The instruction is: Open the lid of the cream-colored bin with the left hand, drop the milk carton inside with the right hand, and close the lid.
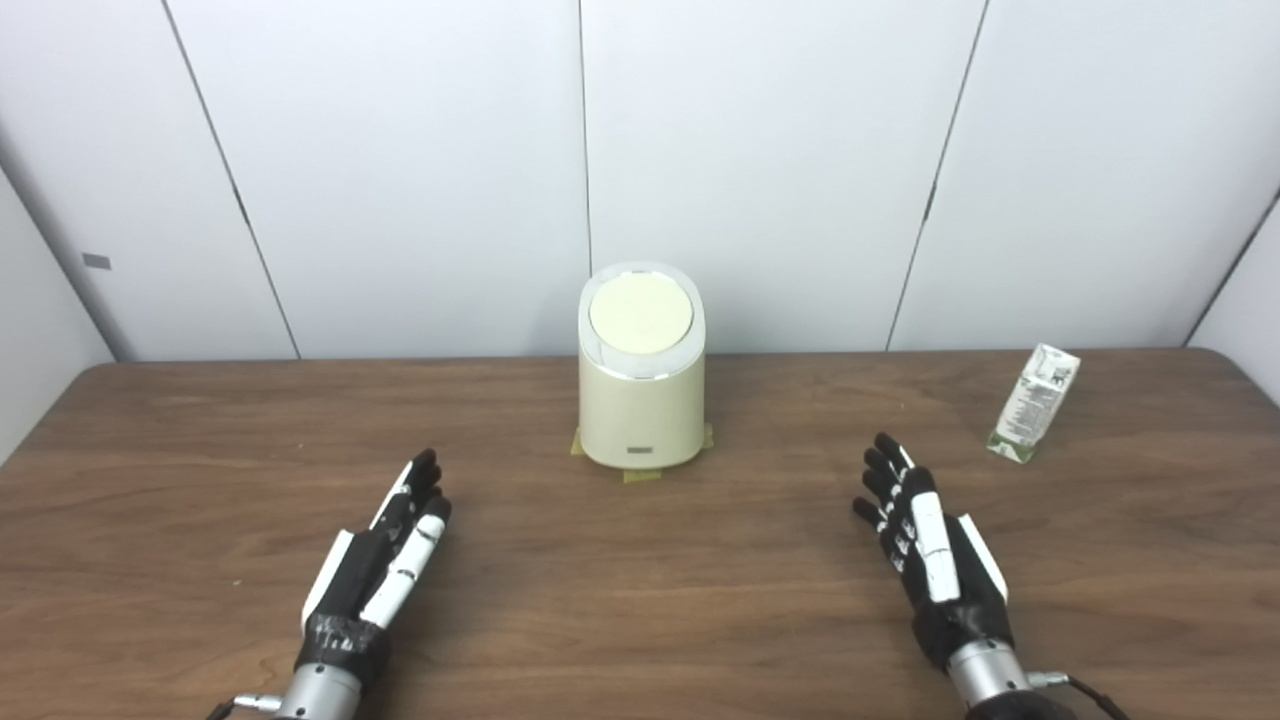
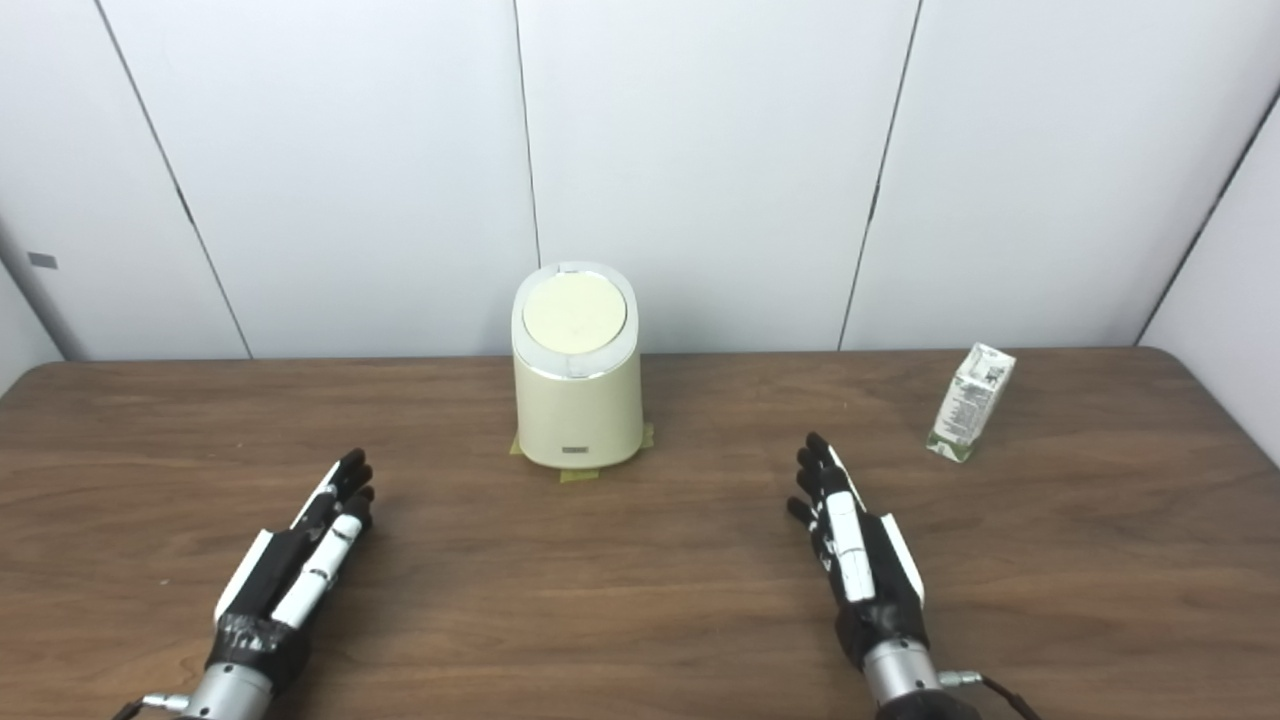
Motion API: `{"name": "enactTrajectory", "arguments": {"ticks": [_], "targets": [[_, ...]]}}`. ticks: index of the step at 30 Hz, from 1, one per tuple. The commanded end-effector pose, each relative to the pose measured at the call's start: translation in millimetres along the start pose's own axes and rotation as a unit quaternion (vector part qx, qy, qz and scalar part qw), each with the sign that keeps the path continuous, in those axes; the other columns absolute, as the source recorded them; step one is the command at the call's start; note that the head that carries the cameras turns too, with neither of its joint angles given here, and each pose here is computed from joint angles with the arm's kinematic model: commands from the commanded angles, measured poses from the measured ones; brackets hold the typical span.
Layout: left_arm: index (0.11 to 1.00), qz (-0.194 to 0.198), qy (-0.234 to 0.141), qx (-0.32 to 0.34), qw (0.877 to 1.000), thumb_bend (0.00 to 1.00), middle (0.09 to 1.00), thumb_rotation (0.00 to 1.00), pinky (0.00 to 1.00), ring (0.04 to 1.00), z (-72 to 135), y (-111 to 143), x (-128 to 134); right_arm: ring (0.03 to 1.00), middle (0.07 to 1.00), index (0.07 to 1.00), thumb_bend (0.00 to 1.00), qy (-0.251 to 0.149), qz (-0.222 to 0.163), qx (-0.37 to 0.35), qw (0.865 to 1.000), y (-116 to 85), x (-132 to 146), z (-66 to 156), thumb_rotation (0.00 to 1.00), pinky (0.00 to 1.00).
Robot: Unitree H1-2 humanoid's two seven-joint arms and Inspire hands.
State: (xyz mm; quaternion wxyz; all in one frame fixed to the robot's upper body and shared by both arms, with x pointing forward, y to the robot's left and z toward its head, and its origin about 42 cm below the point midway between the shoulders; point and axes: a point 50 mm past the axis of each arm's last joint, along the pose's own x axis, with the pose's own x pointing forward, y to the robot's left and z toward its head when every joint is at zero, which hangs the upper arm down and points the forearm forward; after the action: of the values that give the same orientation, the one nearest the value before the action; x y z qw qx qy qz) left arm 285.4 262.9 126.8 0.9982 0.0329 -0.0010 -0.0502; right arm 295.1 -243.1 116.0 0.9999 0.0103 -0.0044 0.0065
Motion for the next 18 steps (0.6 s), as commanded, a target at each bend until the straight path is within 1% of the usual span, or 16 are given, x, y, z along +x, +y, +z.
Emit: {"name": "enactTrajectory", "arguments": {"ticks": [1, 4, 5, 9, 12, 14, 18], "targets": [[1.000, -0.003, -0.038, -0.014, 0.999, 0.48, 1.000, 0.79, 1.00, 1.000, 10, -2, 12, 0.972, 0.965, 0.971, 0.61, -0.028, 0.009, 0.001, 1.000, 0, 10, 9, 1.00, 0.93], [1.000, -0.002, -0.046, -0.017, 0.999, 0.51, 1.000, 0.89, 0.99, 1.000, 11, -3, 16, 0.976, 0.970, 0.971, 0.62, -0.027, 0.007, 0.004, 1.000, -1, 13, 6, 1.00, 0.93], [1.000, -0.003, -0.050, -0.013, 0.999, 0.51, 1.000, 0.90, 0.99, 1.000, 13, -3, 19, 0.978, 0.972, 0.971, 0.62, -0.027, 0.007, 0.004, 1.000, -1, 13, 5, 1.00, 0.93], [1.000, -0.004, -0.060, 0.009, 0.998, 0.51, 1.000, 0.86, 0.99, 1.000, 23, 2, 28, 0.981, 0.976, 0.970, 0.63, -0.031, 0.002, 0.014, 0.999, -3, 18, 3, 0.95, 0.93], [1.000, -0.003, -0.067, 0.017, 0.998, 0.50, 1.000, 0.86, 1.00, 1.000, 31, 6, 33, 0.980, 0.976, 0.969, 0.63, -0.031, -0.001, 0.013, 0.999, -3, 21, 2, 0.92, 0.93], [1.000, -0.002, -0.069, 0.024, 0.997, 0.48, 1.000, 0.87, 1.00, 1.000, 37, 8, 35, 0.978, 0.972, 0.965, 0.63, -0.032, -0.003, 0.008, 0.999, -5, 24, 3, 0.91, 0.93], [1.000, 0.000, -0.069, 0.024, 0.997, 0.46, 1.000, 0.89, 1.00, 1.000, 38, 8, 34, 0.973, 0.970, 0.963, 0.63, -0.032, -0.004, 0.006, 0.999, -6, 25, 3, 0.91, 0.92]]}}
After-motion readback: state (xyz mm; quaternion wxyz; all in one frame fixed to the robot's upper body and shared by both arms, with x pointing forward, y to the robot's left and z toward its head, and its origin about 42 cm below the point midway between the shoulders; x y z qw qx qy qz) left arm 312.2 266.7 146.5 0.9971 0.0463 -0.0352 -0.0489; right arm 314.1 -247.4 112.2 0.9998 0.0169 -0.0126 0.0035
